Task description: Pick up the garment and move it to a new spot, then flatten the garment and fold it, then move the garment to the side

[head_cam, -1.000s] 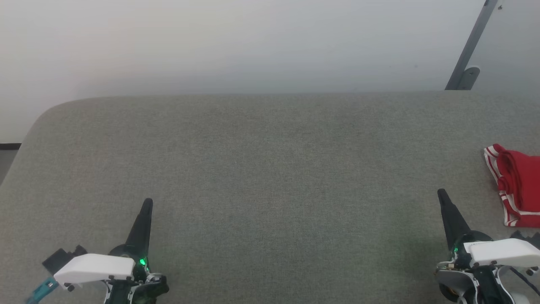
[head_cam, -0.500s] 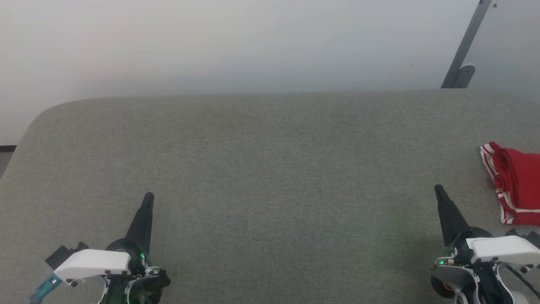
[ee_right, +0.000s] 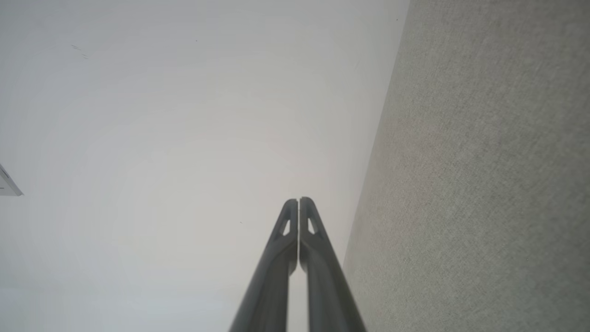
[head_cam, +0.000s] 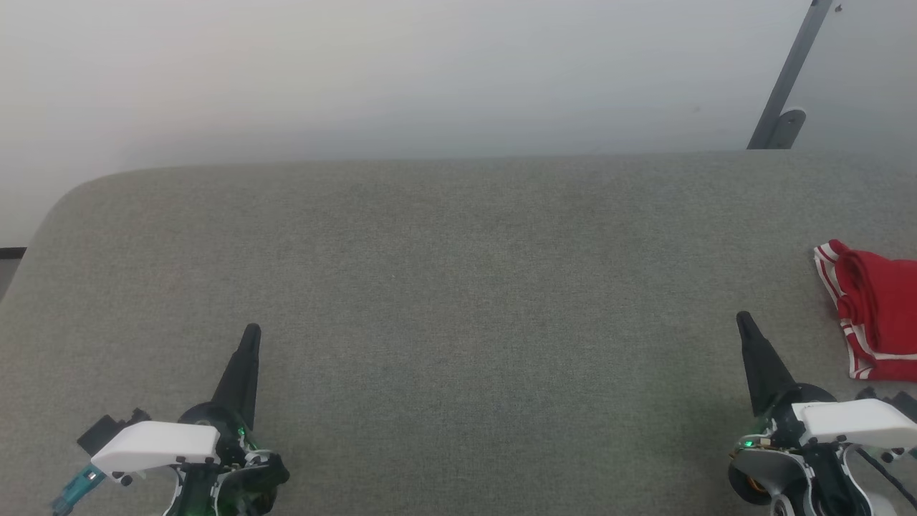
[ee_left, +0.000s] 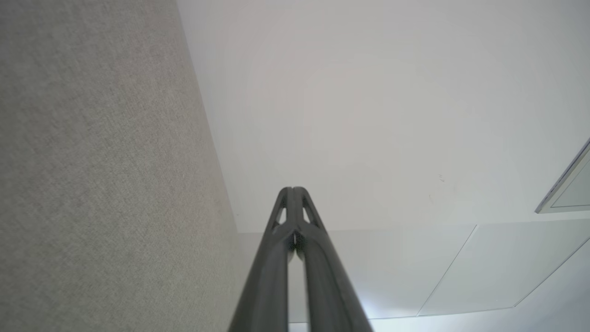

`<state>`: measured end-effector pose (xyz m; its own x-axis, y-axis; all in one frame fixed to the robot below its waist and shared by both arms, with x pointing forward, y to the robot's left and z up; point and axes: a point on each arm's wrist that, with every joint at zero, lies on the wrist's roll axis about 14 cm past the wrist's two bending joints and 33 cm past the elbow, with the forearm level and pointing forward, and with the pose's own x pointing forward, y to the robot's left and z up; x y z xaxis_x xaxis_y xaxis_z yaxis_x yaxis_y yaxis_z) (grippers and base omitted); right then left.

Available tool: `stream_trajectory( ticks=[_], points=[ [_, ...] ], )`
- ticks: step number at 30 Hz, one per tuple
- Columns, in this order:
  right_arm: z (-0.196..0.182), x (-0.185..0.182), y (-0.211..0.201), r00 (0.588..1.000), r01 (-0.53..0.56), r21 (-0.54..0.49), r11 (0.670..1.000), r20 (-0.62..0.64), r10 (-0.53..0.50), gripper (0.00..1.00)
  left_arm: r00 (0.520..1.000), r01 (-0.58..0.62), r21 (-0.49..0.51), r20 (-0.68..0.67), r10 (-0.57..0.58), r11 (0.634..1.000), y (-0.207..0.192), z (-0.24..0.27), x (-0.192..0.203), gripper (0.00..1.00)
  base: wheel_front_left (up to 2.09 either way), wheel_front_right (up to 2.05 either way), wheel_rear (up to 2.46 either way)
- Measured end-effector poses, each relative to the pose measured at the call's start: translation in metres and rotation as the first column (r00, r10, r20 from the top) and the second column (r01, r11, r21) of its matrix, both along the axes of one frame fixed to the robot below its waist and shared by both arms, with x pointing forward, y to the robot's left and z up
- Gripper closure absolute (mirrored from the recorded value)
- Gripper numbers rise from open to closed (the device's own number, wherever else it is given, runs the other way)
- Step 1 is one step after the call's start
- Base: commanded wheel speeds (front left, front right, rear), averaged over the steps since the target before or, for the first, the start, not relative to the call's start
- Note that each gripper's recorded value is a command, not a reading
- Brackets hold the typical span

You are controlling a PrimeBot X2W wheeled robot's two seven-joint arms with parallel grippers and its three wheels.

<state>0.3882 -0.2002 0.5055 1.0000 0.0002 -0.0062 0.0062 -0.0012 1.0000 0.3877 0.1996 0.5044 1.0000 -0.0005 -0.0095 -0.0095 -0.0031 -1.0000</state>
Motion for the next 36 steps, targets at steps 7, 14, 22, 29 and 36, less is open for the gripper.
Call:
stream_trajectory(
  ticks=[7, 14, 22, 29, 36],
  points=[
    [0.0, 0.0, 0.0001, 1.0, 0.0, 0.0, 1.0, 0.0, 0.0, 1.0, 1.0, 0.0, -0.001, 0.0, 0.0, 1.0, 0.0001, 0.0, 0.0, 1.0, 0.0, 0.0, 0.0],
    [0.0001, 0.0, 0.0, 1.0, 0.0, 0.0, 1.0, 0.0, 0.0, 1.0, 1.0, 0.001, -0.002, 0.0, -0.001, 1.0, 0.0, 0.0, -0.0001, 1.0, 0.0, 0.0, 0.0],
    [0.0001, 0.0001, 0.0001, 1.0, 0.0, 0.0, 1.0, 0.0, 0.0, 1.0, 1.0, 0.0, -0.001, 0.0, 0.0, 1.0, 0.0001, 0.0, -0.0001, 1.0, 0.0, 0.0, 0.0],
    [0.0001, 0.0001, 0.0001, 1.0, 0.0, 0.0, 1.0, 0.0, 0.0, 1.0, 1.0, 0.0, -0.002, 0.0, 0.0, 1.0, 0.0001, -0.0001, -0.0001, 1.0, 0.0, 0.0, 0.0],
    [0.0001, 0.0001, 0.0001, 1.0, 0.0, 0.0, 1.0, 0.001, 0.0, 1.0, 1.0, 0.0, -0.002, 0.0, 0.0, 1.0, 0.0002, -0.0002, -0.0001, 1.0, 0.0, 0.0, 0.0]
  ],
)
